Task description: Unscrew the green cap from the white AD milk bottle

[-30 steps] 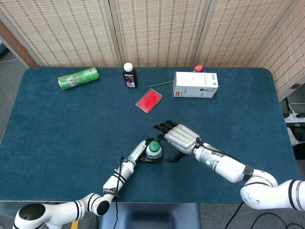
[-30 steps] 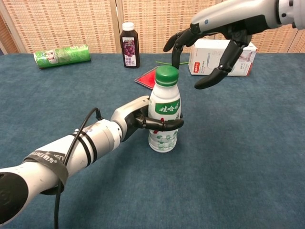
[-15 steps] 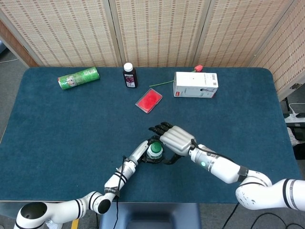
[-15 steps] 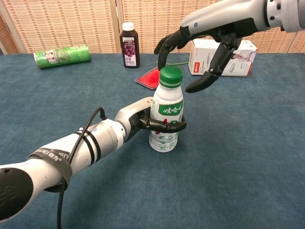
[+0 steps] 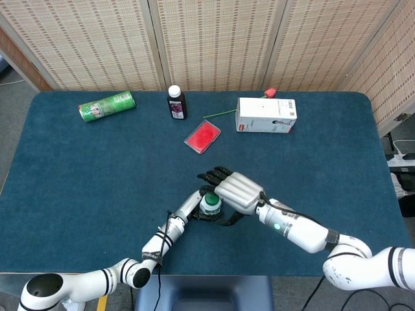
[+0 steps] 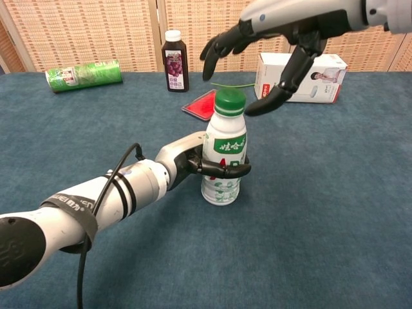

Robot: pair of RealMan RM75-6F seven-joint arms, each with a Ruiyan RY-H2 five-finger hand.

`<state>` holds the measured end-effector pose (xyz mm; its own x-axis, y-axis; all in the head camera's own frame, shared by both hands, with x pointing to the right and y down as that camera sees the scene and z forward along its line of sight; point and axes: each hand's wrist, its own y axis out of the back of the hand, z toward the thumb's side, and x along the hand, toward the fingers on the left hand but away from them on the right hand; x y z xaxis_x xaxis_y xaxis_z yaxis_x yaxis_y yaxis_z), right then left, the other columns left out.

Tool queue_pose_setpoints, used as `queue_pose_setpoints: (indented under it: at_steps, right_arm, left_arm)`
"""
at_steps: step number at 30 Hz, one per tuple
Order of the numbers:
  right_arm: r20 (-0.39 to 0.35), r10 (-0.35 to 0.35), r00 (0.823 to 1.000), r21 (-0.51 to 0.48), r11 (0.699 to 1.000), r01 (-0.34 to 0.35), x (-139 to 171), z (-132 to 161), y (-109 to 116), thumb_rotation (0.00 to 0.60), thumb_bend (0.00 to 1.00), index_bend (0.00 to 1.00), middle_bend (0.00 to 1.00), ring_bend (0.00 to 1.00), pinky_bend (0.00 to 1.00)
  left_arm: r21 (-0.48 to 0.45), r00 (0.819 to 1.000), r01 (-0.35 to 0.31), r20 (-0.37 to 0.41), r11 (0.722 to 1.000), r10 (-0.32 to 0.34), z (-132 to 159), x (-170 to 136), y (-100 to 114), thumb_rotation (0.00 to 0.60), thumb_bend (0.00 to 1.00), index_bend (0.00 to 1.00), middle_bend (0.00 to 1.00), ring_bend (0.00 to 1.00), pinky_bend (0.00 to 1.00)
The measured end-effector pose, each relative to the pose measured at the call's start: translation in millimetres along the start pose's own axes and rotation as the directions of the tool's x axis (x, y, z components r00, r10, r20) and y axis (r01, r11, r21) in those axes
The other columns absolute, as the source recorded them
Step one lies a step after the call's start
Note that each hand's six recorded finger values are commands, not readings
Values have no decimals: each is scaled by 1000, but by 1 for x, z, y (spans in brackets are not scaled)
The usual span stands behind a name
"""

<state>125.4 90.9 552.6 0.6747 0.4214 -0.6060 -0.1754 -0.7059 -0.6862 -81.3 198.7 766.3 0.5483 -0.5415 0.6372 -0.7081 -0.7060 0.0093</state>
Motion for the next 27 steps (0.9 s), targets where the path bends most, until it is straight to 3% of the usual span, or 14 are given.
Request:
queue_pose_setpoints:
  at_steps: [4,11,27]
  right_arm:
    - [36,-36,999,10,999,36,2,-14,3,448,165,174,0,0,0]
    - [72,14,997,23,1000,-15,11,-27,-9,446,165,197,0,0,0]
    - [39,45,998,23,999,-46,7,-16,-15,447,166,203,0,0,0]
  left_arm:
    - [5,1000,-4,1,1000,4,0,-1,1,600,963,582,839,380,22]
    - [12,1000,-12,-3,1000,12,-1,0,4,600,958,582,837,379,22]
    - [27,1000,-1,-14,1000,2,-3,2,2,600,952,582,833,379,20]
